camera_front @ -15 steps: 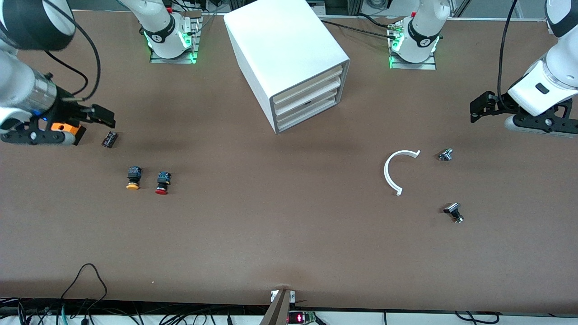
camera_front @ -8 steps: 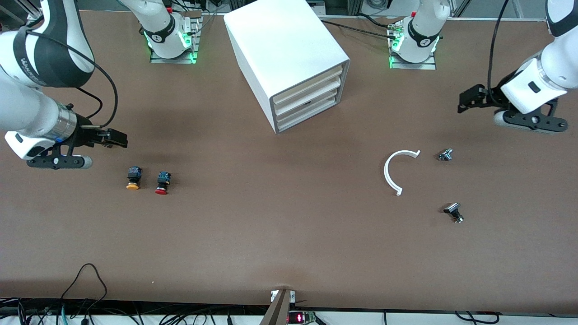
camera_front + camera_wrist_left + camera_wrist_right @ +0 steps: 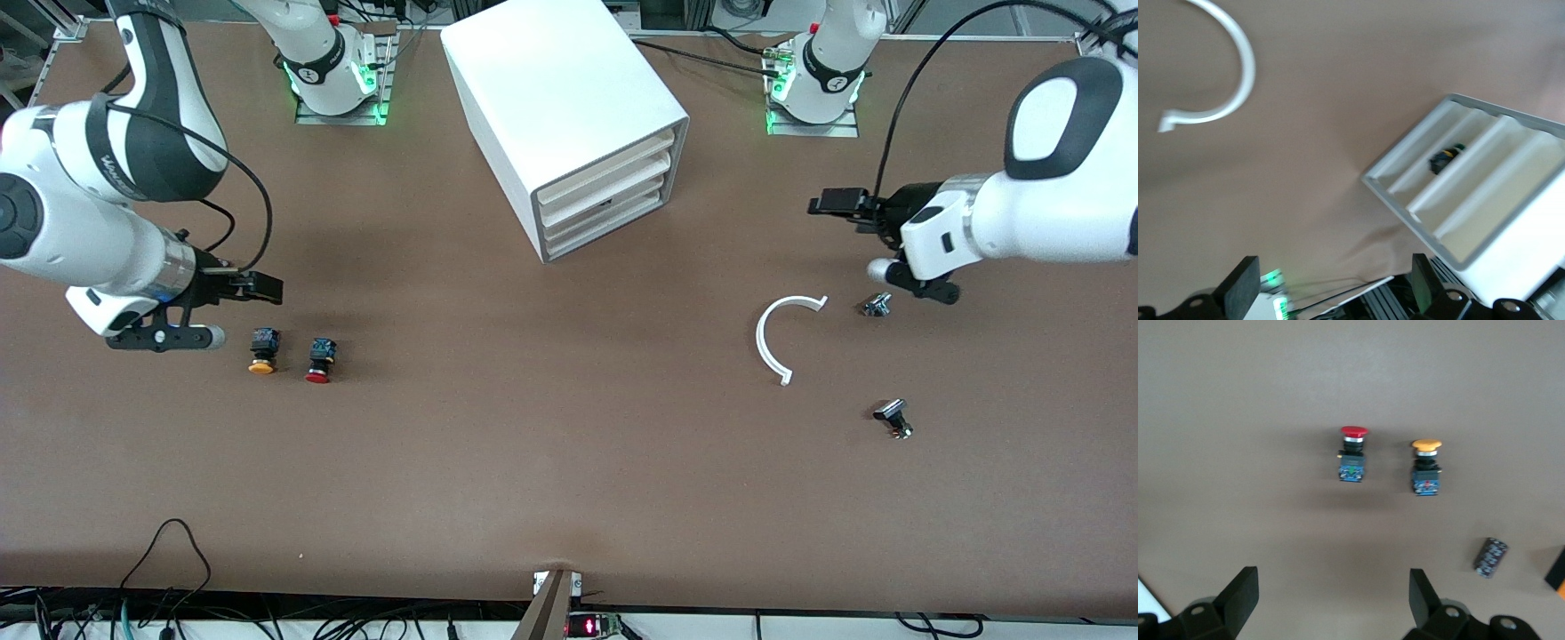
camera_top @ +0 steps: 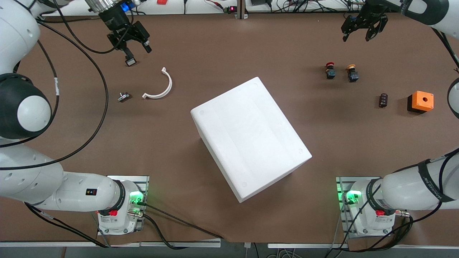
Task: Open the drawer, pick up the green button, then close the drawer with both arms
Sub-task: 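Reach the left gripper to the lower drawer handle of the white cabinet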
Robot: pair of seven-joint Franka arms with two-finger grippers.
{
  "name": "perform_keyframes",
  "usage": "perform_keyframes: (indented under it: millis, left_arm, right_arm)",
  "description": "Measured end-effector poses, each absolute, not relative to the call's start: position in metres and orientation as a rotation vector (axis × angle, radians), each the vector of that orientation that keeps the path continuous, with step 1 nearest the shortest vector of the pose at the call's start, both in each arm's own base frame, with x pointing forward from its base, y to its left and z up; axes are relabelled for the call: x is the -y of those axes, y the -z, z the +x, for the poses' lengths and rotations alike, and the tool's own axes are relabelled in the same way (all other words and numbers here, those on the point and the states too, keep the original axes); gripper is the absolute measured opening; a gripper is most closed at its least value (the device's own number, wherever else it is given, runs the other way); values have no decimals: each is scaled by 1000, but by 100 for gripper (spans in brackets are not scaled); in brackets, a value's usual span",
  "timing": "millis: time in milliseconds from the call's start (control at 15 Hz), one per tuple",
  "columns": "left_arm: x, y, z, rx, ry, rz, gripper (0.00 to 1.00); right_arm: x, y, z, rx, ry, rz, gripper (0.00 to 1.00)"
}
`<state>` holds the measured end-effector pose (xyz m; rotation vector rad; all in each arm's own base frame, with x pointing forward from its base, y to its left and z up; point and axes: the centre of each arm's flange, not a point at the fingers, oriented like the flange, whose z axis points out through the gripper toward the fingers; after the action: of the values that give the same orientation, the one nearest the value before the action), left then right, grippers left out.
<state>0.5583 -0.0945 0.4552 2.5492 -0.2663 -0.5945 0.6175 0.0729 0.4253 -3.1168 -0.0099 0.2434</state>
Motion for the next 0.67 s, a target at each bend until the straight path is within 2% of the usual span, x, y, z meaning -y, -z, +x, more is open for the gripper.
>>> perform_keyframes:
  millis: [333, 667]
  left_arm:
    - [111, -382, 563, 403, 498, 2283, 100]
    - [154, -305, 527, 452, 464, 2060, 100]
  right_arm:
    - [-96, -386, 623, 42, -294, -3095, 100]
    - [-127, -364, 624, 42, -304, -3093, 100]
